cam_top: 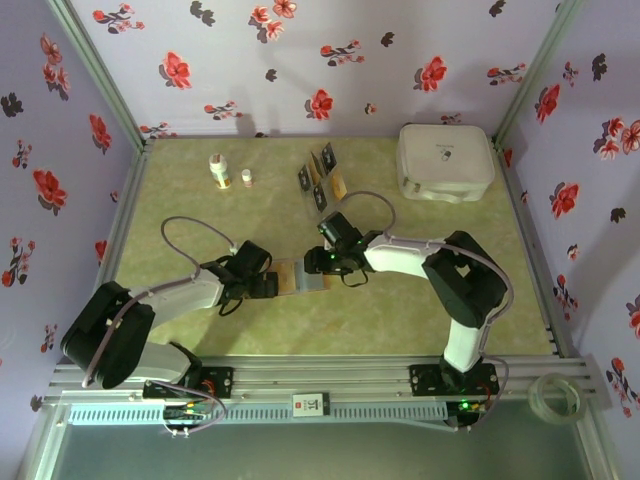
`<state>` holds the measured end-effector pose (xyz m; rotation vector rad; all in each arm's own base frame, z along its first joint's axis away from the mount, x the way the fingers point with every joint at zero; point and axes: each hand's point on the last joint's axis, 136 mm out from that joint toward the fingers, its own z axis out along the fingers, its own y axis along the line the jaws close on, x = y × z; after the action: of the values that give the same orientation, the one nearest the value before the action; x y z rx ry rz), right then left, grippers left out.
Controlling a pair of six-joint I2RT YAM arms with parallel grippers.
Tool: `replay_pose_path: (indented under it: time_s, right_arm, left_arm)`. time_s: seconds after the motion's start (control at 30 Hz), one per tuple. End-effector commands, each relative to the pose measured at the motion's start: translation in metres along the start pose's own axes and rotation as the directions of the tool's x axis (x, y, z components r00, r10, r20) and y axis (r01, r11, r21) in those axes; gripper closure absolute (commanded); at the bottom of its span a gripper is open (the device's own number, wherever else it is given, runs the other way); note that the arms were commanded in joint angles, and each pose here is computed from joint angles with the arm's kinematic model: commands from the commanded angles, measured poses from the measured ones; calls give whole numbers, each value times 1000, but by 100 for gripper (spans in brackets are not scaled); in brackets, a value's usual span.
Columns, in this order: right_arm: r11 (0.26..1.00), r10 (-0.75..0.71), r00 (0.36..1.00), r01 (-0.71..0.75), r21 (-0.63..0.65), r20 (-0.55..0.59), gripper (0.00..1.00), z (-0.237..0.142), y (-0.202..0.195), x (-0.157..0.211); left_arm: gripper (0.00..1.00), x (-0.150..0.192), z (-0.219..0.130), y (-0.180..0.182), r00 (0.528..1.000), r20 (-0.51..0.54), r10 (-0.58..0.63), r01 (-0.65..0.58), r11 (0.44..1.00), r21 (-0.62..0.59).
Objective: Put the credit cards into the card holder
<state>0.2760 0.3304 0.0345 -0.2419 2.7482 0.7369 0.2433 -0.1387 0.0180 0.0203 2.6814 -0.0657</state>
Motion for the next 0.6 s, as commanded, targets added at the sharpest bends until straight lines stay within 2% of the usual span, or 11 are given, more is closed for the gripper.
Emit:
replay_pose_path:
  time_s: [0.0,0.27,0.57]
  right_arm:
    - [999,-49,998,50,21,-49,48,4,7,12]
    - [997,-74,996,74,4,-55,49,2,21,13]
    - [980,13,1000,-16,-197,-16,49,-8,67,-2]
  left_arm:
    - [0,6,5,2,1000,-25,-4,4,1000,-24]
    - [0,8,6,2,1000,-26,-1,0,1000,-23]
    - [0,-7,-10,7,999,39,-37,37,999,-19]
